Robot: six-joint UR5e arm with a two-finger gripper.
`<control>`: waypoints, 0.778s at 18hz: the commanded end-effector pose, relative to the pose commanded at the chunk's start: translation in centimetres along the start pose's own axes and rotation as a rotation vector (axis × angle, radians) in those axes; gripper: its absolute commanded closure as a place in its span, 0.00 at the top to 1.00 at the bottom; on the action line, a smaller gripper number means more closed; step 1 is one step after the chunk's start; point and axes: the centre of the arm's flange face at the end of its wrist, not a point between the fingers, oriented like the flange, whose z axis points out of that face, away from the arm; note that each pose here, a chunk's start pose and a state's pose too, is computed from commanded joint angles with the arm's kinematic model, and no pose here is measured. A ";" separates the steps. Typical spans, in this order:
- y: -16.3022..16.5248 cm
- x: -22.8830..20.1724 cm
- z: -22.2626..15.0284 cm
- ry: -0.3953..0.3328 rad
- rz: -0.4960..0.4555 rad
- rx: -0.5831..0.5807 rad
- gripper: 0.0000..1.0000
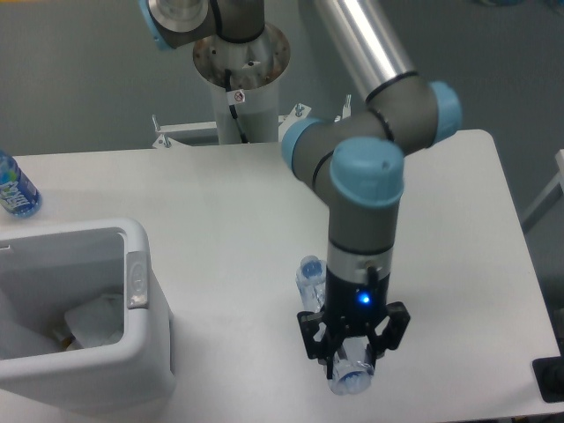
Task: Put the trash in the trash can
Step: 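Lift the clear bottle off the table, then carry the bottle over the white bin and open the gripper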
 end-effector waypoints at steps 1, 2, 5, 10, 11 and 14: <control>-1.1 0.6 -1.2 0.017 -0.023 0.039 0.59; -1.9 1.2 -2.6 0.035 -0.035 0.071 0.60; -2.8 3.6 -6.0 0.093 -0.026 0.115 0.60; -3.3 9.4 -9.4 0.172 -0.038 0.148 0.60; -3.1 10.7 -9.2 0.187 -0.040 0.141 0.60; -2.3 15.5 -8.4 0.237 -0.016 0.116 0.60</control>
